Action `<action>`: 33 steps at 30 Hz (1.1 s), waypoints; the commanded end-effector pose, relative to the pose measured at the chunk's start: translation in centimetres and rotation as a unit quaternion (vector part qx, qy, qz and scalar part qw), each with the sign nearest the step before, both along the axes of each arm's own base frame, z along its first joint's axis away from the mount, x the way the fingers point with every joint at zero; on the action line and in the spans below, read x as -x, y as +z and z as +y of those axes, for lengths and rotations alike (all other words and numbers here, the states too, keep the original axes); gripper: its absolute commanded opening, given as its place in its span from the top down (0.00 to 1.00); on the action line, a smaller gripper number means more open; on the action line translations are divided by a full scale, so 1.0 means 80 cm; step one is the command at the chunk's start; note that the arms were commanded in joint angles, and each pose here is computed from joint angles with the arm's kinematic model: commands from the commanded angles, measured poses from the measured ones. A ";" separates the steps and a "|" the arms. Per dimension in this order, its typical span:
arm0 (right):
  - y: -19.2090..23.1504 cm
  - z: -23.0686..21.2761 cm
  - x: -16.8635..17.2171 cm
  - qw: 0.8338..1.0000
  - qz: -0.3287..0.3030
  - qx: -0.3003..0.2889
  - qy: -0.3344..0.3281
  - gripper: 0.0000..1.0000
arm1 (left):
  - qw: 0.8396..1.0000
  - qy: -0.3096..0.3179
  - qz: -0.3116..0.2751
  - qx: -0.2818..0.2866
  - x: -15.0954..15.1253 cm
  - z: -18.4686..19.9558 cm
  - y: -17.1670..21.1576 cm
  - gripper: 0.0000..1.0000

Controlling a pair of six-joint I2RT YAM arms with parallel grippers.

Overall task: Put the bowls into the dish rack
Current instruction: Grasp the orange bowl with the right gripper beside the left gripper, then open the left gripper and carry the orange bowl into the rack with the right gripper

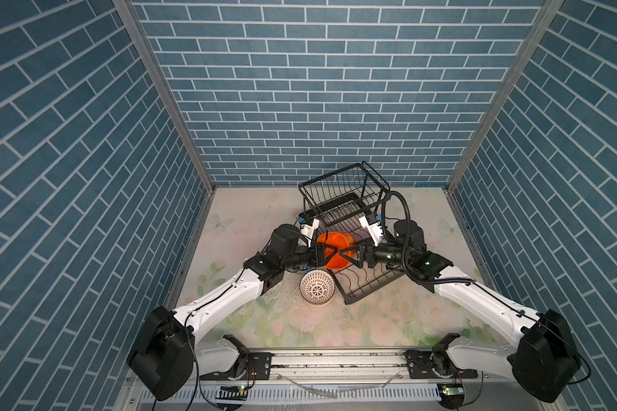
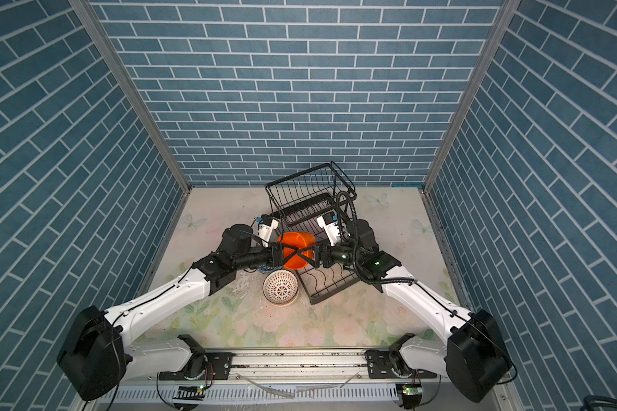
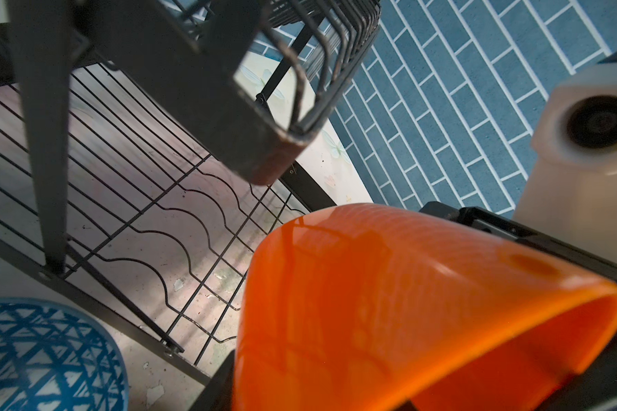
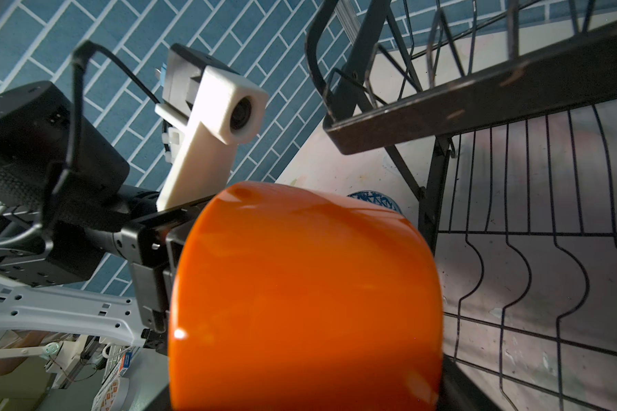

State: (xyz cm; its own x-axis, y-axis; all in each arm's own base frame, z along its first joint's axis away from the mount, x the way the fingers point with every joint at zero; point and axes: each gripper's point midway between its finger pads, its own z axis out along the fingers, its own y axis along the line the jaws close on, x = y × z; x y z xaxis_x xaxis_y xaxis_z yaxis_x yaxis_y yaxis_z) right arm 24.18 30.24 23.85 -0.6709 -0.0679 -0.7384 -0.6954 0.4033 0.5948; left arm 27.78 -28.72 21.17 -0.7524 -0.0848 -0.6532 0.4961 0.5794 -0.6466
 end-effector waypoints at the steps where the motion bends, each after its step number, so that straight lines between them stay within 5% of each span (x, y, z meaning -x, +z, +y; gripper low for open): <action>1: 0.018 -0.001 -0.008 0.999 -0.046 0.001 -0.011 0.37 | 0.999 -0.026 -0.021 0.019 0.008 -0.012 0.015 0.44; 20: -0.003 -0.032 -0.032 0.990 -0.083 0.078 -0.083 0.41 | 1.000 -0.023 -0.020 0.007 0.008 -0.009 0.008 0.26; 33: -0.034 -0.074 -0.073 0.956 -0.144 0.197 -0.164 0.41 | 0.998 0.003 -0.049 -0.030 0.011 0.015 0.015 0.17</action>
